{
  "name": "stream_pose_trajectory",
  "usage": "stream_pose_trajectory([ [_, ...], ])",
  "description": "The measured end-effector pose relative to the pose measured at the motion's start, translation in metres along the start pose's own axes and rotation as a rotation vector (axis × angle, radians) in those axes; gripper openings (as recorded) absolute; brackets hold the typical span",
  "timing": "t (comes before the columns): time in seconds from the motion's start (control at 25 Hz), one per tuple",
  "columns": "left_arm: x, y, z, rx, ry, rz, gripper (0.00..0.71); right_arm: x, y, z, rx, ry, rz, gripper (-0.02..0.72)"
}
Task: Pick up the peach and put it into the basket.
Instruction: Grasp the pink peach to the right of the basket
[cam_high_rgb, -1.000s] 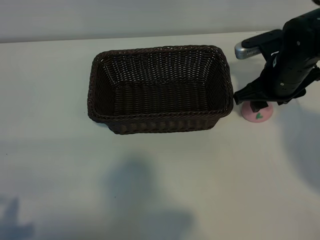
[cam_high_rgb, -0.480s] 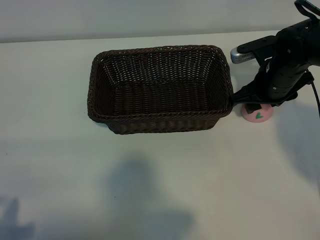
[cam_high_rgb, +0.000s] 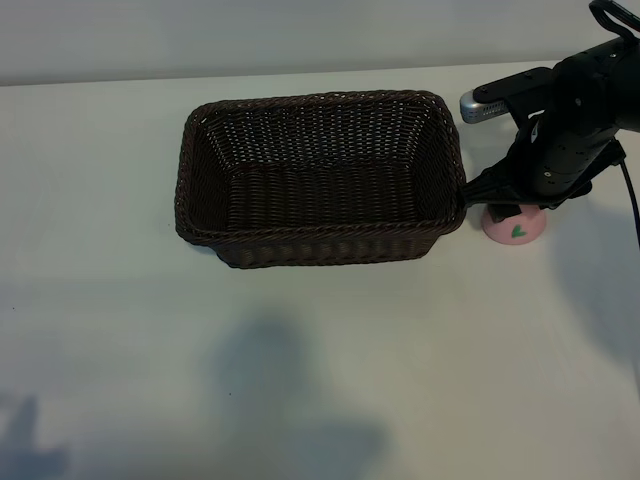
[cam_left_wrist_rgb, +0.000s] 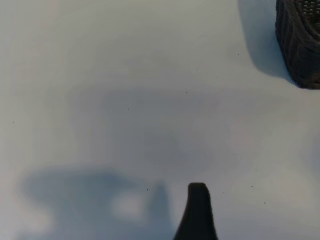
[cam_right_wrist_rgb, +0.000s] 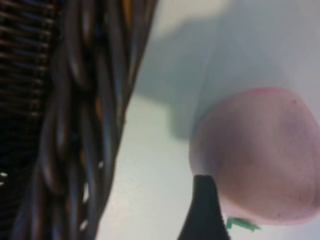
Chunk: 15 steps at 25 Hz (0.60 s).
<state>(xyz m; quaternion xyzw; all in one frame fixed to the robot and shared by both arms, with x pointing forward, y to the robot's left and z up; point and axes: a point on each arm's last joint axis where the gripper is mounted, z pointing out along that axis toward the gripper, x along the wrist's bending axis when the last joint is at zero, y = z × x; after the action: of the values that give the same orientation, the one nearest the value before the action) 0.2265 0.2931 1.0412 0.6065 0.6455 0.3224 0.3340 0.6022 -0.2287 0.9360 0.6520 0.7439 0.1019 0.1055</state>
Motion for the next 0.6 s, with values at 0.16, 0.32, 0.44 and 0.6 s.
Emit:
stream_pose_trajectory([
  [0.16,0.0,0.0,0.0,0.0,0.0,0.0,0.594,0.0,0.0,0.0,0.0,0.0,0.0,0.499],
  [0.32,0.0,0.0,0.0,0.0,0.0,0.0,0.594,0.0,0.0003,0.0,-0.003,0.0,-0.001,0.499],
  [0.44,0.0,0.0,0.0,0.0,0.0,0.0,0.594,0.0,0.0004,0.0,-0.004,0.0,-0.001,0.499],
  [0.6,0.0,0.0,0.0,0.0,0.0,0.0,0.594,0.0001,-0.0008,0.0062,0.012,-0.002,-0.004,0.494],
])
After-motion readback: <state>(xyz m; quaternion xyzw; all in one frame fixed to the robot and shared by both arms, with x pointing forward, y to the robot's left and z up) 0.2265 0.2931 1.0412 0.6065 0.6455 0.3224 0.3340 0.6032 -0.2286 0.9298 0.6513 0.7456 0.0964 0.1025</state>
